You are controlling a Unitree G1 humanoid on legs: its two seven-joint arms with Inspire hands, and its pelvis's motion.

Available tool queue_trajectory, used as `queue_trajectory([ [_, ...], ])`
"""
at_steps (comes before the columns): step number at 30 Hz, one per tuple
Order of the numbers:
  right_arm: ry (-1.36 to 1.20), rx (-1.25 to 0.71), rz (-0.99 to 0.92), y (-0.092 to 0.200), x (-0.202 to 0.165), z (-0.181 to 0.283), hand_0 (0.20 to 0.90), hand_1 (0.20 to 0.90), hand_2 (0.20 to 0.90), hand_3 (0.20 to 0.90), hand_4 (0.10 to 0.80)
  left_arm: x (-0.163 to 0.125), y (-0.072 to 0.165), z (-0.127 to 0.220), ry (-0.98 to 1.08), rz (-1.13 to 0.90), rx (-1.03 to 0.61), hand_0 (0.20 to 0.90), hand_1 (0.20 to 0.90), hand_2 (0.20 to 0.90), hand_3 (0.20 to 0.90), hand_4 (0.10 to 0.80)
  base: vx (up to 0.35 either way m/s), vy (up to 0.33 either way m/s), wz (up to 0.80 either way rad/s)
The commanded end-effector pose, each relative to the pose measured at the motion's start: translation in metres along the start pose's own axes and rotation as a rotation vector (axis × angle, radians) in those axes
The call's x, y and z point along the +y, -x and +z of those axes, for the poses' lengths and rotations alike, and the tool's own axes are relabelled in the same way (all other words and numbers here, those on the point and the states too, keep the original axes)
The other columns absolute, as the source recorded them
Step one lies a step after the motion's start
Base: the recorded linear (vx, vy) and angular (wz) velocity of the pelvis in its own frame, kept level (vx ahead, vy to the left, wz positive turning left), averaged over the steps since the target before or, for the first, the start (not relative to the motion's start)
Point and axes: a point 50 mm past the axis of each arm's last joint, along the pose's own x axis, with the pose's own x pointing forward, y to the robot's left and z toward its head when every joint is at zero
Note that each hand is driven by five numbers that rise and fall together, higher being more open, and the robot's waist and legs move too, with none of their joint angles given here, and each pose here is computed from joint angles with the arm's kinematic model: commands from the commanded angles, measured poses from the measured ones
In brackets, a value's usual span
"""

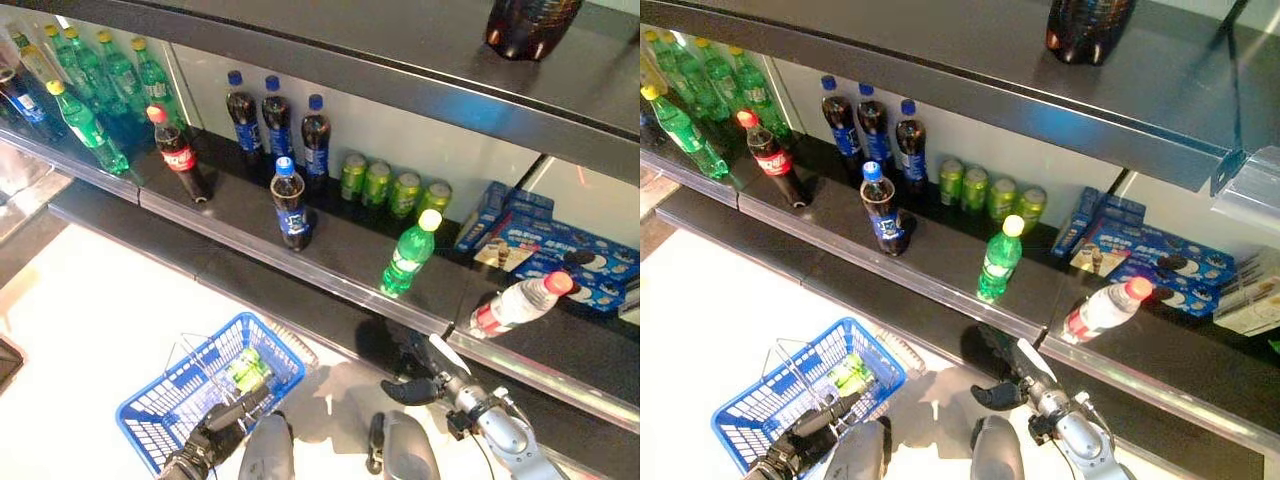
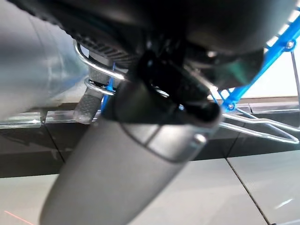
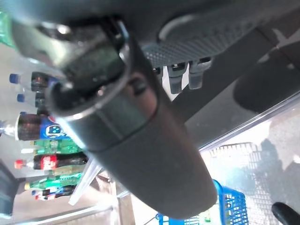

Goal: Pick up the drink and place into the basket.

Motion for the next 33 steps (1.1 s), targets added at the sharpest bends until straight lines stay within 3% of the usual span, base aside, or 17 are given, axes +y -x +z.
queue_trajectory([
  [1,0.058,-0.275,-0.025,0.000,-0.013,0.048,0.900,0.900,0.900,0.900,0.800,-0.007,0.015,-0.051,0.015,-0.152,0.171,0.300,0.300,0.300,0.200,0.100,0.046,0.001,0.00],
  [16,-0.113,-0.420,-0.213,0.021,-0.033,0.066,0.900,0.900,0.900,0.900,0.800,0.007,0.032,-0.066,0.044,-0.118,0.194,0.300,0.300,0.300,0.200,0.100,0.049,0.000,-0.01],
  [33,-0.327,-0.403,-0.364,0.023,-0.046,0.055,0.900,0.900,0.900,0.900,0.800,0.016,0.042,-0.075,0.058,-0.069,0.220,0.300,0.300,0.300,0.200,0.100,0.044,-0.010,-0.02],
])
